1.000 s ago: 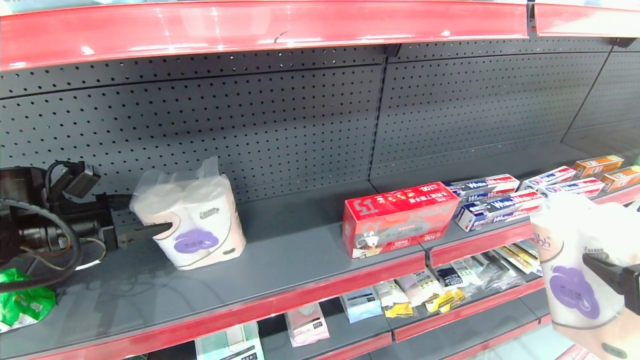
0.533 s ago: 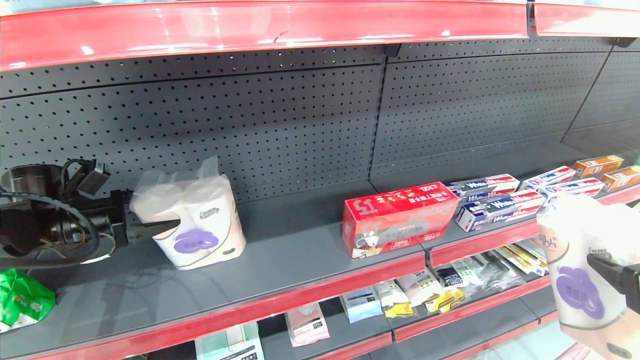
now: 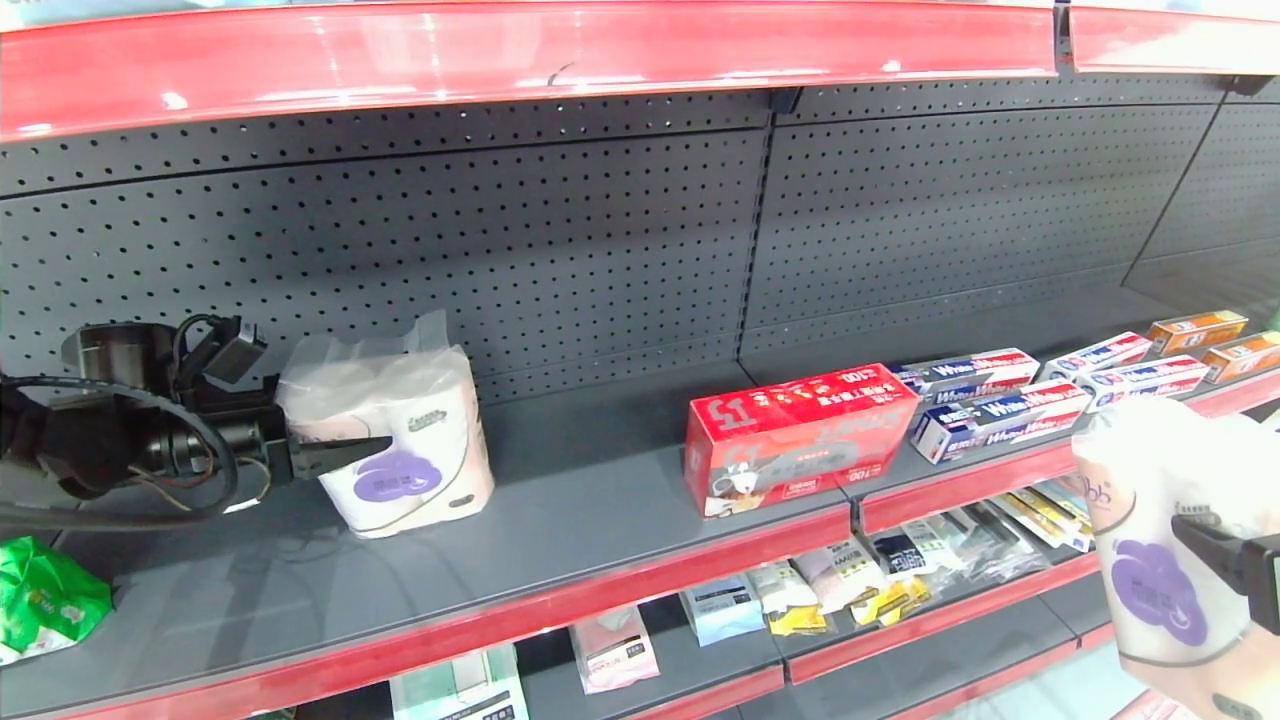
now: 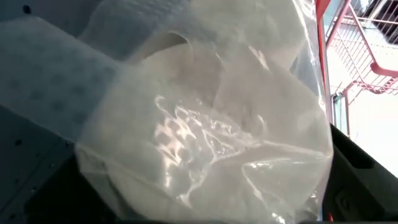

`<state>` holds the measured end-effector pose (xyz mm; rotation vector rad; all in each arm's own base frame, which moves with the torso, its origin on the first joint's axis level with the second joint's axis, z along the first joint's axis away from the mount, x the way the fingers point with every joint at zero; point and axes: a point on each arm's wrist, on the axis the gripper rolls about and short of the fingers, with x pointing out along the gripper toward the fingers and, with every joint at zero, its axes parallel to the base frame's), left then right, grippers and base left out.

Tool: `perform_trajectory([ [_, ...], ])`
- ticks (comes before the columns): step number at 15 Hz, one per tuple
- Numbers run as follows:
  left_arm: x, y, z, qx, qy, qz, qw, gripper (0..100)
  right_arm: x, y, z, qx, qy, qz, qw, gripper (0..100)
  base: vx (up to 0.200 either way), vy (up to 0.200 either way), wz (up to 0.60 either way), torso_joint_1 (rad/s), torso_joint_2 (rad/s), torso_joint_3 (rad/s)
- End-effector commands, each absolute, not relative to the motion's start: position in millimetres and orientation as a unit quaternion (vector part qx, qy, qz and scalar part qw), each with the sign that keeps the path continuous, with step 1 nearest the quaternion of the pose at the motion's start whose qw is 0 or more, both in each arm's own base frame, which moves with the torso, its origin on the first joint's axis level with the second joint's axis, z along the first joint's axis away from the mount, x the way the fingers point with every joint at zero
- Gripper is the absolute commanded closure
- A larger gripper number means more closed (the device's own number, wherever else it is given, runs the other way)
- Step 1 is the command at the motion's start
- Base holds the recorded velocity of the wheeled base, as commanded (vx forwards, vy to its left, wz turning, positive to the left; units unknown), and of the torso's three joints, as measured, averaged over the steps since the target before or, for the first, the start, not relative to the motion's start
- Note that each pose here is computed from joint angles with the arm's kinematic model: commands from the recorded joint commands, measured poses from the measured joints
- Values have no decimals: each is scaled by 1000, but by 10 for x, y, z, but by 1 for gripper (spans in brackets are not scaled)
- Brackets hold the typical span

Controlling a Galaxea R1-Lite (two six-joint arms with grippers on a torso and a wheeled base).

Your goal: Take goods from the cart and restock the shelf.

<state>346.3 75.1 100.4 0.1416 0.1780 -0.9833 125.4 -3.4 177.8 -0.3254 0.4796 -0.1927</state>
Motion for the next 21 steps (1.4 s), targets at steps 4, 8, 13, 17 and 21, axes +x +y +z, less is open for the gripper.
perform_trajectory([
  [4,3459,746,964,64,89,-472,874,100,1252,-34,1761,-161,239,-95,953,100,0,0,0,0,0,0],
  [8,3395,733,889,59,95,-478,871,100,1246,-34,1750,-162,241,-96,952,100,0,0,0,0,0,0],
  [13,3214,803,895,51,79,-490,867,100,1222,-37,1705,-162,248,-96,950,100,0,0,0,0,0,0],
  [17,3102,932,908,43,71,-482,872,100,1227,-37,1691,-164,251,-95,949,100,0,0,0,0,0,0],
  [21,2831,858,925,39,69,-487,870,100,1260,-34,1684,-164,256,-93,948,100,0,0,0,0,0,0],
])
